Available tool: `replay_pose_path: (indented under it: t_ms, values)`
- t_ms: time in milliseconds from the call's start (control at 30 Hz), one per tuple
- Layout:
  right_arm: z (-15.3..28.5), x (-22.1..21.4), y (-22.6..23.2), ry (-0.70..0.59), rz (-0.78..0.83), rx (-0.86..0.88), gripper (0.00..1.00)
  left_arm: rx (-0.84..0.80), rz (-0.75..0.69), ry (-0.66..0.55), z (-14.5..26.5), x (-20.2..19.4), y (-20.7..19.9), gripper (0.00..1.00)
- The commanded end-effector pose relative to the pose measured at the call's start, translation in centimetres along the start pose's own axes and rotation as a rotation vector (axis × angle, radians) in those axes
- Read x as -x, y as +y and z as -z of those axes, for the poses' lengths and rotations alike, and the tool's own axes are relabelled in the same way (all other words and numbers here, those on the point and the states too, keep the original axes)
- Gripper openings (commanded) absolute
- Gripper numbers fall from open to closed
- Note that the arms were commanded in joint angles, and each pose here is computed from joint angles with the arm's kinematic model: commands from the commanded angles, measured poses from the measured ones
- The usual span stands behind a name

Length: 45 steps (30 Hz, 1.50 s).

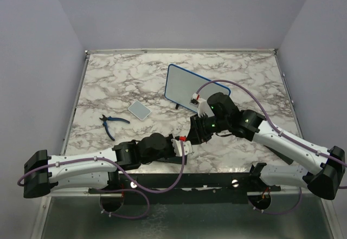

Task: Write a sentence on the whiteboard
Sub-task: Open the whiteboard marker at the center of the board.

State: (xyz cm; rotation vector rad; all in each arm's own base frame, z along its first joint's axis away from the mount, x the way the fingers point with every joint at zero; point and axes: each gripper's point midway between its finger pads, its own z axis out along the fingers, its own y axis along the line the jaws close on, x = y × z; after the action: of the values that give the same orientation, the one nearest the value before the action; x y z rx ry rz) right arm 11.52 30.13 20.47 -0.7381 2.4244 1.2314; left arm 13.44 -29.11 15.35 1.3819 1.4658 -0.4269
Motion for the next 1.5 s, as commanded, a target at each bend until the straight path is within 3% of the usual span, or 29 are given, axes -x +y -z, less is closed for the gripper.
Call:
replay_pose_path:
  t_ms: [0, 1033, 1267, 1467]
  values:
    - [-0.2, 0.3, -0.5, -0.025, 0.008, -0.033, 0.29, -0.02, 0.021, -0.039, 0.0, 1.5, 0.0, 0.0]
    - [0.9, 0.0, 0.2, -0.067, 0.001, -0.005, 0.21, -0.024, 0.033, -0.022, -0.1, 0.8, 0.0, 0.0]
    - [0.9, 0.0, -0.2, -0.075, -0.004, -0.026, 0.01, -0.027, 0.032, -0.017, -0.1, 0.6, -0.1, 0.0]
    - [1.5, 0.4, -0.3, -0.107, 0.022, -0.048, 0.0, -0.025, 0.022, -0.003, -0.2, 0.1, -0.2, 0.0]
